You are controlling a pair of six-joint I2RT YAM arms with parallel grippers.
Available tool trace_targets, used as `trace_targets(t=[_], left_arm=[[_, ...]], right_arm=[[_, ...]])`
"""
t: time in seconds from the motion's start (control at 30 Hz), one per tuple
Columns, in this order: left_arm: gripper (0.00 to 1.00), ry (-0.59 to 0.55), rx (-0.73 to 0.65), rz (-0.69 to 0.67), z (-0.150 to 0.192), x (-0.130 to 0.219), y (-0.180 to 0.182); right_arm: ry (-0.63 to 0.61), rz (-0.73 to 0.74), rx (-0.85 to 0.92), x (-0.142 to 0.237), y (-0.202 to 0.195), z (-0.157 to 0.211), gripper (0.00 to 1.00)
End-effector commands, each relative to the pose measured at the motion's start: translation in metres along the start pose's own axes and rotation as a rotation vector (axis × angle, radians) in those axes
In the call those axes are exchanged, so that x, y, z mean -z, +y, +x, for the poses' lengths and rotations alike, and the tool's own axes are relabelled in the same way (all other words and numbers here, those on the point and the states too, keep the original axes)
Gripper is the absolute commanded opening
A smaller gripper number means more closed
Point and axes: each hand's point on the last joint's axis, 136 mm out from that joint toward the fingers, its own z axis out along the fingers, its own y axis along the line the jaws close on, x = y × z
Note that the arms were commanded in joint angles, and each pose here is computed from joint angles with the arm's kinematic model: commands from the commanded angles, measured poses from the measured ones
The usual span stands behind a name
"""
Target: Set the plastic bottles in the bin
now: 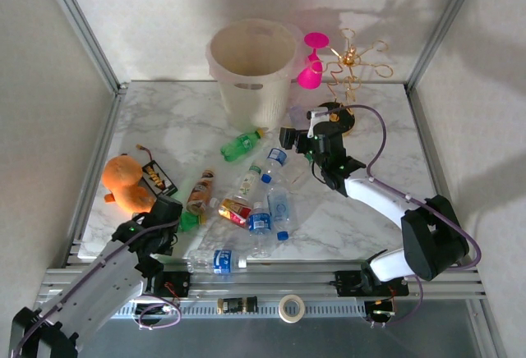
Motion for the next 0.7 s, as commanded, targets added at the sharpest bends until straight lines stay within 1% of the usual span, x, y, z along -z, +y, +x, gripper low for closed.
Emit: trace_targets(t=[0.0,0.3,0.37,0.47,0.53,0.67], left_arm=[[0.9,-0.042,0.084,0.032,-0.006,-0.01,-0.005],[0.69,-0.035,0.091,0.036,-0.004,-0.025,0.0],[0.63,-0.041,0.091,0.036,-0.005,-0.025,0.001],[0.51,-0.052,0.097,0.048,-0.008,-0.023,0.0],[0.45,-0.06,0.109,0.077,-0.011,-0.02,-0.006],[0.43,-0.113,0.111,0.154,-0.023,-0.003,-0.026]], right_arm=[[0.001,0.011,0.011,0.004,-0.004,0.003,0.99],[0.025,0.033,0.01,0.002,-0.008,0.01,0.99],[0.025,0.032,0.01,0.002,-0.008,0.01,0.99],[0.027,0.033,0.011,0.001,-0.008,0.011,0.99],[0.028,0.028,0.01,0.0,-0.007,0.011,0.99],[0.035,-0.004,0.007,-0.001,-0.002,0.013,0.99]])
